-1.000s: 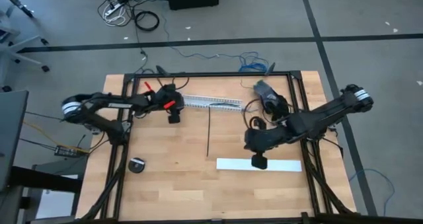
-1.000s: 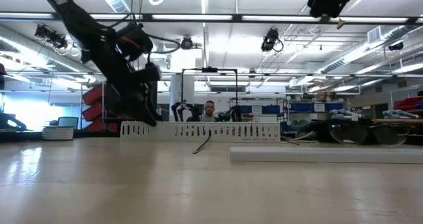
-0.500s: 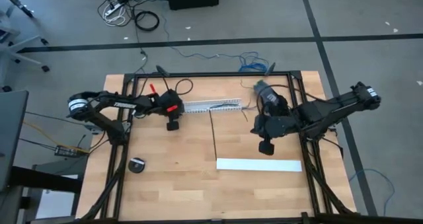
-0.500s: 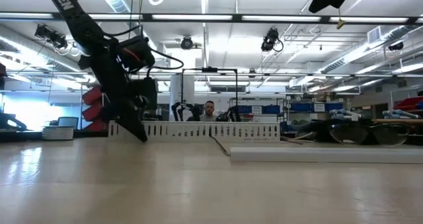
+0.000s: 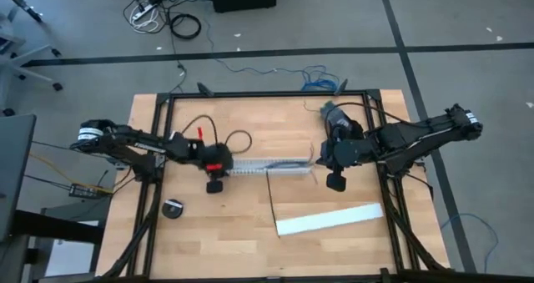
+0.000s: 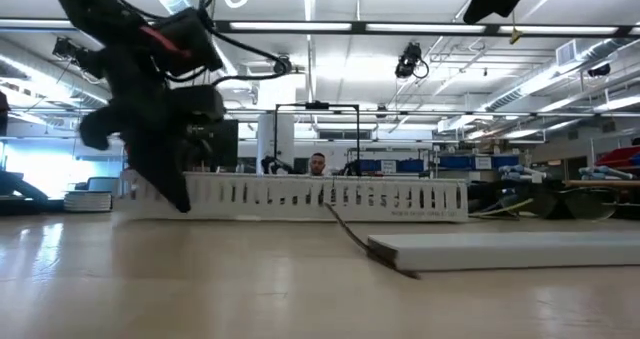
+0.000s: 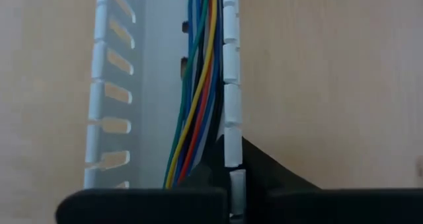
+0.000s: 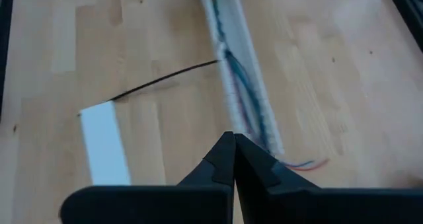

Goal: Ziptie cables
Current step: Move the lid and cable duct to the bottom of the table, then close the lid on the cable duct

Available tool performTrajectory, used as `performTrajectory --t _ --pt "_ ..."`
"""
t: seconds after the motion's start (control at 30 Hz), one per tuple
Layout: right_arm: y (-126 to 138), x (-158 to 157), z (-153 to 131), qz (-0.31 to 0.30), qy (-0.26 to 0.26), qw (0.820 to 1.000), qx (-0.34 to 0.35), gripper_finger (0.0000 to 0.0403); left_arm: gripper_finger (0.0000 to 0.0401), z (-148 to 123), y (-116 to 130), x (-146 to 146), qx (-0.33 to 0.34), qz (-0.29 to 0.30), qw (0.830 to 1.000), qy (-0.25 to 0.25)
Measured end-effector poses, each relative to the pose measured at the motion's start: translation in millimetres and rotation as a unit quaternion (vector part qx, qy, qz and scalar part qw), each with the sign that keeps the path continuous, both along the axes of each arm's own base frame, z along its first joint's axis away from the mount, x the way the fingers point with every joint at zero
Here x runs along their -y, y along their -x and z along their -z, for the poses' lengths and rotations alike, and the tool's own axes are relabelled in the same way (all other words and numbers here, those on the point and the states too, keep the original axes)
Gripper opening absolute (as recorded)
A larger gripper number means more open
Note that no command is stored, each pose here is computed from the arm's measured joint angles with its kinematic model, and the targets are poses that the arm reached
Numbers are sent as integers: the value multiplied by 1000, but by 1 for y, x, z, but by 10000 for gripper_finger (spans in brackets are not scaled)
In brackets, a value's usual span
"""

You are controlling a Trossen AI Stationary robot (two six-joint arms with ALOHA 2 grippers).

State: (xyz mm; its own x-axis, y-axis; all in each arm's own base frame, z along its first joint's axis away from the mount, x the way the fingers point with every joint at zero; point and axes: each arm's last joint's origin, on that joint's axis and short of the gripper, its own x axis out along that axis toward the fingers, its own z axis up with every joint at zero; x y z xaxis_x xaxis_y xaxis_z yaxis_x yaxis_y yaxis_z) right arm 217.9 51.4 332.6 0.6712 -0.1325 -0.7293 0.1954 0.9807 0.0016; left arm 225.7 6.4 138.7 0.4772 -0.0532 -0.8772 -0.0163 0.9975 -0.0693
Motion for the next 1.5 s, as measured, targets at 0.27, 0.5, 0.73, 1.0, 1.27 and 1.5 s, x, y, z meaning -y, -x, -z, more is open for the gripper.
performTrajectory --t 0.27,0.5,0.73,1.0,1.27,1.5 --pt "-1 -1 0 -4 -13 1000 2 0 1 2 16 51 -62 11 998 20" --pt "-1 -2 0 -14 -26 1000 1 0 1 0 24 88 -64 31 995 64" --pt "-1 -2 -1 -14 -26 1000 5 0 48 -2 20 94 -25 39 998 49" --pt "-1 -2 -1 -25 -16 1000 2 7 144 -9 20 97 -59 34 995 69" --pt "-9 -8 -1 -65 -82 994 12 41 174 -52 3 99 -40 31 998 -33" --pt "-34 -24 30 -85 -81 992 -55 137 175 -96 -14 105 15 49 997 -66"
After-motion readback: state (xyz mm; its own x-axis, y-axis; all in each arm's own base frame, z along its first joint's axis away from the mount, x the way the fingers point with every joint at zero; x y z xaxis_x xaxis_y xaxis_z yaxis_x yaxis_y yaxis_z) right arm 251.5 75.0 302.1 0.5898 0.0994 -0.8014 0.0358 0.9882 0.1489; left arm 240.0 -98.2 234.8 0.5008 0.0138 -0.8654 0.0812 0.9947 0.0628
